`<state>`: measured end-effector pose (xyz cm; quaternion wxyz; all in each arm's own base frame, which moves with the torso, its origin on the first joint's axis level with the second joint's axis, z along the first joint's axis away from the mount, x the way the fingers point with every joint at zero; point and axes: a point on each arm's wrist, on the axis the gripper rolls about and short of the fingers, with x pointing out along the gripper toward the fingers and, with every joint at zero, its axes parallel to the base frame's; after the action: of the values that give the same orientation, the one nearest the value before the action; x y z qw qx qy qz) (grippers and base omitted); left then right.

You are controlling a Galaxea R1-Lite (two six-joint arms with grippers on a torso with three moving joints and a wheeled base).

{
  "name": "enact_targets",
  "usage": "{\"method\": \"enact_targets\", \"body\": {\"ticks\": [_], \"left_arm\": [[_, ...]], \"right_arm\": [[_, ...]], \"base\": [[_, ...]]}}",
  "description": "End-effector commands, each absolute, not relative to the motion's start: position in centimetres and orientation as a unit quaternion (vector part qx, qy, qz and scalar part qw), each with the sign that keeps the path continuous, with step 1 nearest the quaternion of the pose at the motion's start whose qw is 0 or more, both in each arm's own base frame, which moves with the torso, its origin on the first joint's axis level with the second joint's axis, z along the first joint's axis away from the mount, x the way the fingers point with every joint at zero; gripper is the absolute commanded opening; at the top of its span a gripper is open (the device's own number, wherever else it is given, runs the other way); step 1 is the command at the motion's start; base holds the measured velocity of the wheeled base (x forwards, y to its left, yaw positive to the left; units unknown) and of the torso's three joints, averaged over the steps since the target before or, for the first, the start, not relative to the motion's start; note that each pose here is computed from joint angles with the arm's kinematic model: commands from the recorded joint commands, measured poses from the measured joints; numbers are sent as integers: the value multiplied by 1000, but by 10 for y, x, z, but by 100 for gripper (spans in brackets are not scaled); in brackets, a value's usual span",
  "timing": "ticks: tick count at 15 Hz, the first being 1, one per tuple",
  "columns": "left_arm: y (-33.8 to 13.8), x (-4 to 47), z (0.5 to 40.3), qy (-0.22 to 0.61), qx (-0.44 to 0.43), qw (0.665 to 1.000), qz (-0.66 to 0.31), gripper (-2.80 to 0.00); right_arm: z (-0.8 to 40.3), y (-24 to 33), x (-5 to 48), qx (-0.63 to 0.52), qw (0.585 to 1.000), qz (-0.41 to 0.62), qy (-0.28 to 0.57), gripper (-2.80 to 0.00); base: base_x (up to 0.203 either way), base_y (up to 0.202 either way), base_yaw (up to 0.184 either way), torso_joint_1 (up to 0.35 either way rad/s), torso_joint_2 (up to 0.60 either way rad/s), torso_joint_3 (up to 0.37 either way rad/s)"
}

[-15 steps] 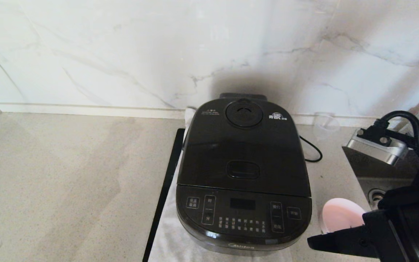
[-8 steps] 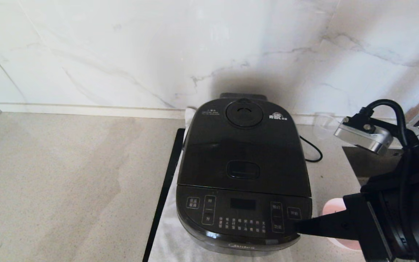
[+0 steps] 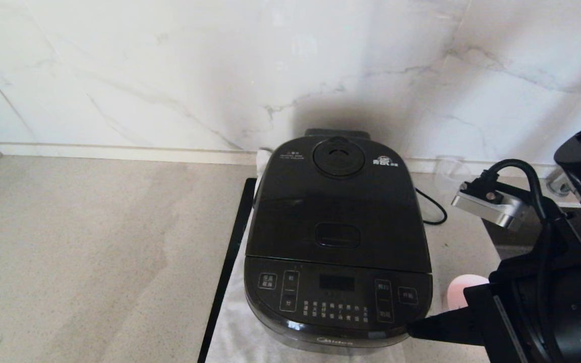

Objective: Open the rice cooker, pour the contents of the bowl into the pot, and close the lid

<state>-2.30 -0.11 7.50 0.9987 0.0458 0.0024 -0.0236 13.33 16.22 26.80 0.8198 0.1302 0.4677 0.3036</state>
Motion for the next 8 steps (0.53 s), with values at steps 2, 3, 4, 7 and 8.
{"method": "enact_targets", "body": {"ticks": [2,3,4,7,8], "left_arm": [[-1,-23,75,2,47,999,-23,-280],[-1,-23,75,2,47,999,-23,-280],[-1,-23,75,2,46,999,-24,-280],[-1,-23,75,2,47,999,-23,-280],[-1,-23,75,2,47,999,-23,-280]], "right_arm": [[265,164,134,131,815,304,475,-280],[265,164,134,131,815,304,475,-280],[265,163,134,131,815,304,475,-280],[263,161,136,133,817,297,477,-280],[263,161,136,134,817,296,477,-280]], "base": [[0,0,0,0,0,0],[0,0,0,0,0,0],[0,0,0,0,0,0],[0,0,0,0,0,0],[0,0,0,0,0,0]]}}
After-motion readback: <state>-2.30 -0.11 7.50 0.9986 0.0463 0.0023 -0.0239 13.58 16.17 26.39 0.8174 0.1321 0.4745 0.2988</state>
